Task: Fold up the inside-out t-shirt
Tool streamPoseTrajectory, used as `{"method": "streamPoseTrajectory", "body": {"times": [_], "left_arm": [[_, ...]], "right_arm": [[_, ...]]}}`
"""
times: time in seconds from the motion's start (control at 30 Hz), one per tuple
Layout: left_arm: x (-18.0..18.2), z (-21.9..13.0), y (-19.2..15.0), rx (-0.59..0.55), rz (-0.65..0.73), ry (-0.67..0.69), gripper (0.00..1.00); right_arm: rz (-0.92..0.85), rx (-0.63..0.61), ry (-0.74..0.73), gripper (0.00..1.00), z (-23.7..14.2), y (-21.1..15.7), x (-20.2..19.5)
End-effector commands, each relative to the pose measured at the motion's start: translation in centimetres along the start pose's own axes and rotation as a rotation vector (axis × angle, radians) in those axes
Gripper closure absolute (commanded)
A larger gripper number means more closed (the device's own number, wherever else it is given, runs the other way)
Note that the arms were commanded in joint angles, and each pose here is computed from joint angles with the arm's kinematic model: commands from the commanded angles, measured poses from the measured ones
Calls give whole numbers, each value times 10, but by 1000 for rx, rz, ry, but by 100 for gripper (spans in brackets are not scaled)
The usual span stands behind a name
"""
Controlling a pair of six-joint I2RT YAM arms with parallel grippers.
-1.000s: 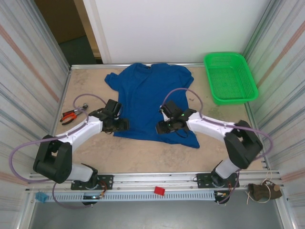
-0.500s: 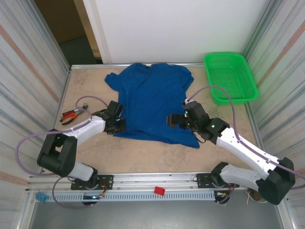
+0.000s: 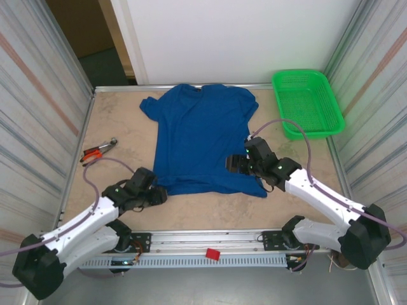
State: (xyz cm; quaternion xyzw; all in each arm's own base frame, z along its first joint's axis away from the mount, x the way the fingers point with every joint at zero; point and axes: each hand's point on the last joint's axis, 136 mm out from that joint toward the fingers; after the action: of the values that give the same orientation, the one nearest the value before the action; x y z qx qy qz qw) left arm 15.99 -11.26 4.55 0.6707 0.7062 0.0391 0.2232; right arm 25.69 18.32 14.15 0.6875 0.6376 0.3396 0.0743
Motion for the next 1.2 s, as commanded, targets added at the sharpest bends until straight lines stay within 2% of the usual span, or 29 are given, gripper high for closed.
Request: {"method": "streamPoseTrajectory", "body": {"times": [0.0, 0.1, 0.2, 0.33, 0.43, 0.5, 0.67, 0.87, 1.07, 1.17], "left_arm": [[3, -19, 15, -95, -54, 16, 37], [-11, -34, 44, -173, 31, 10, 32], [-45, -35, 79, -195, 215, -16, 29], [-102, -11, 109, -87, 531, -34, 28], [-136, 14, 110, 12, 763, -21, 28], [-150, 30, 104, 79, 855, -29, 28], [-162, 58, 92, 172, 951, -59, 28], [-159, 73, 81, 228, 987, -68, 28], [-156, 87, 79, 249, 994, -52, 28], [-155, 93, 76, 265, 994, -53, 33]], "right_arm": [[23, 54, -6, 17, 12, -13, -3], [-7, 93, -25, 20, 23, -20, -5], [-21, 124, -61, 22, 33, -26, -12], [-4, 126, -67, 23, 30, -29, -17], [38, 112, -76, 23, 23, -29, -25], [83, 108, -74, 23, 18, -29, -32], [188, 70, -55, 23, -1, -27, -49], [270, 17, -7, 23, -19, -23, -59], [282, 11, 16, 24, -25, -21, -58], [287, 15, 42, 24, -27, -21, -53]]}}
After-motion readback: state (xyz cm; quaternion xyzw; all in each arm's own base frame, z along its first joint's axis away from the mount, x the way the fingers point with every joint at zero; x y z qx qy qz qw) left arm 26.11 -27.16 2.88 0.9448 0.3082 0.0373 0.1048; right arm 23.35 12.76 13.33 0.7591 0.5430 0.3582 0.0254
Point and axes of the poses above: each hand's point on the last joint's axis, 136 mm out from that joint toward the fingers, its own z axis out along the fingers, its own x axis along the line the jaws close on, y = z × x, and after that the axes turned 5 degrees about z, right-handed
